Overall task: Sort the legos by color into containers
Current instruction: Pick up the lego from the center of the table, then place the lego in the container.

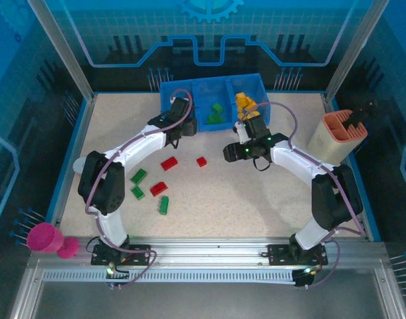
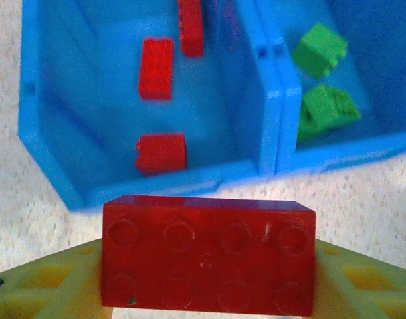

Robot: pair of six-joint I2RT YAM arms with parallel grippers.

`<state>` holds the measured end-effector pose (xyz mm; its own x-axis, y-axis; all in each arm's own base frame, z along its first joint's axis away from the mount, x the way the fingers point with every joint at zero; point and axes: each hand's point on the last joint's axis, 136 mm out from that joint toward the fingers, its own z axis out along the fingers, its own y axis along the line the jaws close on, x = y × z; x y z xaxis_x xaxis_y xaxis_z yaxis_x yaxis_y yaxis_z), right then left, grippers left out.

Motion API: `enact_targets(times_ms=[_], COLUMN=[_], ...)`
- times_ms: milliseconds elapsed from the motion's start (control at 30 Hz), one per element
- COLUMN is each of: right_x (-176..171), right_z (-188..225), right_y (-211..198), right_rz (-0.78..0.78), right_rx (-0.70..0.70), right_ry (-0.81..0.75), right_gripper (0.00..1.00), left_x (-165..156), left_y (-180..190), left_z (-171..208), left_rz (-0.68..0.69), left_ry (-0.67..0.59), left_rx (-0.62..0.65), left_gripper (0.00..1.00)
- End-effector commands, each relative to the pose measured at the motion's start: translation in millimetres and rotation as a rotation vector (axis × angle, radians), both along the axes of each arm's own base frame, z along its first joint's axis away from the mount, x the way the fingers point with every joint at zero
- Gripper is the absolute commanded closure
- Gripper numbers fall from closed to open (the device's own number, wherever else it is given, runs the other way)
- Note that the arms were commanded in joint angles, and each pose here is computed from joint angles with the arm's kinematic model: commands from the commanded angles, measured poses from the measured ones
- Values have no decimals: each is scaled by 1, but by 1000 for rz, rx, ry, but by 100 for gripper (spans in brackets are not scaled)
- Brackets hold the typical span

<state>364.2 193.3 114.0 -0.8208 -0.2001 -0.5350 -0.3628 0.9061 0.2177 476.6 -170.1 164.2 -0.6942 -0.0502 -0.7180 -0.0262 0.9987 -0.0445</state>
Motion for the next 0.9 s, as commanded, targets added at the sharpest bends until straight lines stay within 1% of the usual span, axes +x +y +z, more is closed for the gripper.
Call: enact_targets(times_ms=[0,133,200,300,400,433,533,700,767,867], right_x=[-18,-30,-34,-38,-38,-38,-38,-39,-39,-40], right_z=[4,-1,-5,-10,-10,-11,-11,-12,-11,-8], right_y=[6,9,11,13,17,18,21,25,27,28], right_rz=[20,23,26,27,31,33,37,49,53,54], right_rx=[11,9,7,3,3,4,2,4,7,14], right_ry=[16,39,52,67,68,69,68,66,61,52], right_gripper=[22,22,22,22,22,22,22,22,22,22], left_x=[28,61,76,96,109,112,113,105,98,86], left_y=[16,27,28,27,24,23,24,30,32,33], left_z=[-6,-15,-22,-28,-29,-27,-17,3,7,14], left_rz=[38,78,80,75,65,64,62,61,60,52], left_ry=[-23,-46,-41,-44,-44,-50,-69,-94,-93,-90], left_rx=[50,41,26,37,44,45,48,69,73,64], left_gripper=[50,50,50,50,46,44,36,24,22,22])
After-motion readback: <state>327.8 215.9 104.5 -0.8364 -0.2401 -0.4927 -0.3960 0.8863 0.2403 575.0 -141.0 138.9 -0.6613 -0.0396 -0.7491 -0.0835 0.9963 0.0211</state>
